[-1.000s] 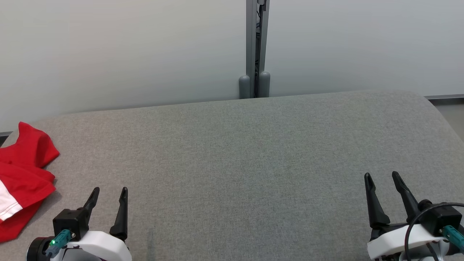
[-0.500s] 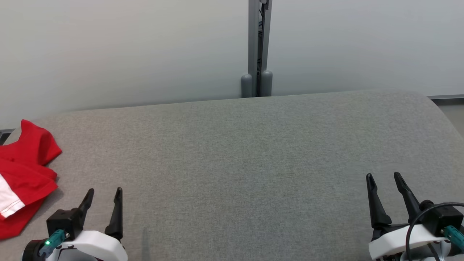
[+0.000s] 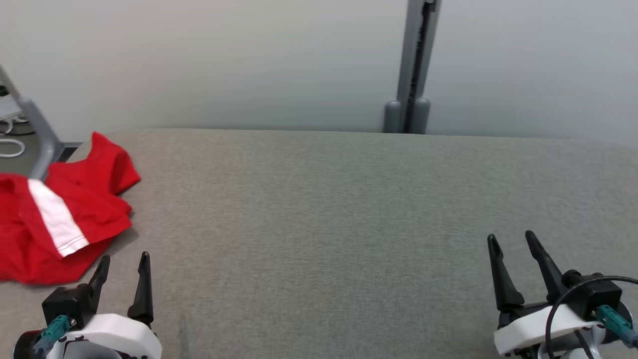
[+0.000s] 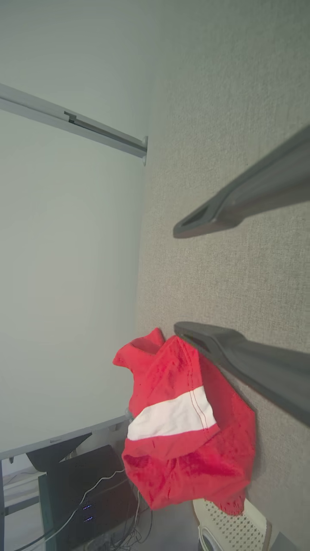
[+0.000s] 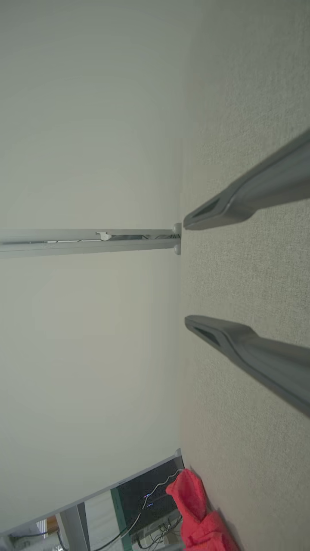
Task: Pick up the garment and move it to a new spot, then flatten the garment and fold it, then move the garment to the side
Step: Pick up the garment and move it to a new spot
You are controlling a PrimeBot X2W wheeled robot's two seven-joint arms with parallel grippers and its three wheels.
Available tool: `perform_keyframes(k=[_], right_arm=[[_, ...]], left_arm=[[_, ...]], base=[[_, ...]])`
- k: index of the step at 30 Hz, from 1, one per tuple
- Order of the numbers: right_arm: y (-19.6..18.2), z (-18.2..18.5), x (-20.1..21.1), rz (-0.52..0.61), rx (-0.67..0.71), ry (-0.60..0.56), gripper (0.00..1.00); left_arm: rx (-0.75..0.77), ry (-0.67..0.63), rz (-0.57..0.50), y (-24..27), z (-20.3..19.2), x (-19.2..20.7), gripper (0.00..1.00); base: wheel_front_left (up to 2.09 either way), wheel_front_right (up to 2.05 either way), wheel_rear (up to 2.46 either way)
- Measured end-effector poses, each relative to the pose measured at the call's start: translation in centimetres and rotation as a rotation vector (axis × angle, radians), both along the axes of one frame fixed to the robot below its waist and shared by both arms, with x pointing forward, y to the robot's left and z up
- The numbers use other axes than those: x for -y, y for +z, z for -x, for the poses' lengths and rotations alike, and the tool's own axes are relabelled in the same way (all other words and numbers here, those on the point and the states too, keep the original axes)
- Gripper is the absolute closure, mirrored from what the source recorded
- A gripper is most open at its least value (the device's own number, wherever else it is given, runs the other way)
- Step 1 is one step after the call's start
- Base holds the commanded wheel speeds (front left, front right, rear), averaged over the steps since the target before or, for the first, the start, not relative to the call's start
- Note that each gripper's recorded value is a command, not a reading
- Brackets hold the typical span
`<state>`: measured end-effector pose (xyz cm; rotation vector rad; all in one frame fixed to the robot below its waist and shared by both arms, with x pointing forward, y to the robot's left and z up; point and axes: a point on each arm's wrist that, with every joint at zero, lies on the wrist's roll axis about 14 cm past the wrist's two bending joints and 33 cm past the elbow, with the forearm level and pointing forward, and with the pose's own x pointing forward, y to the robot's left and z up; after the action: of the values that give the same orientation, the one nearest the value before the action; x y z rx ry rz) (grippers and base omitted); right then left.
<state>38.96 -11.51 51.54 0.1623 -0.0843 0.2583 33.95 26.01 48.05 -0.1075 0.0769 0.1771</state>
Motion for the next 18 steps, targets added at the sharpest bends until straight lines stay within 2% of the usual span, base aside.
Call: perform_keyframes(k=[11,18], right_arm=[[0.6,-0.5,-5.7,-0.013,0.009,0.159,0.0],[0.5,-0.6,-6.4,-0.016,0.009,0.179,0.0]], left_arm=[[-0.004,0.122,0.01,-0.4,3.2,-3.3,0.0],[-0.004,0.134,0.014,-0.4,3.5,-3.6,0.0]], base=[[0.0,0.0,0.0],[0.0,0.0,0.0]])
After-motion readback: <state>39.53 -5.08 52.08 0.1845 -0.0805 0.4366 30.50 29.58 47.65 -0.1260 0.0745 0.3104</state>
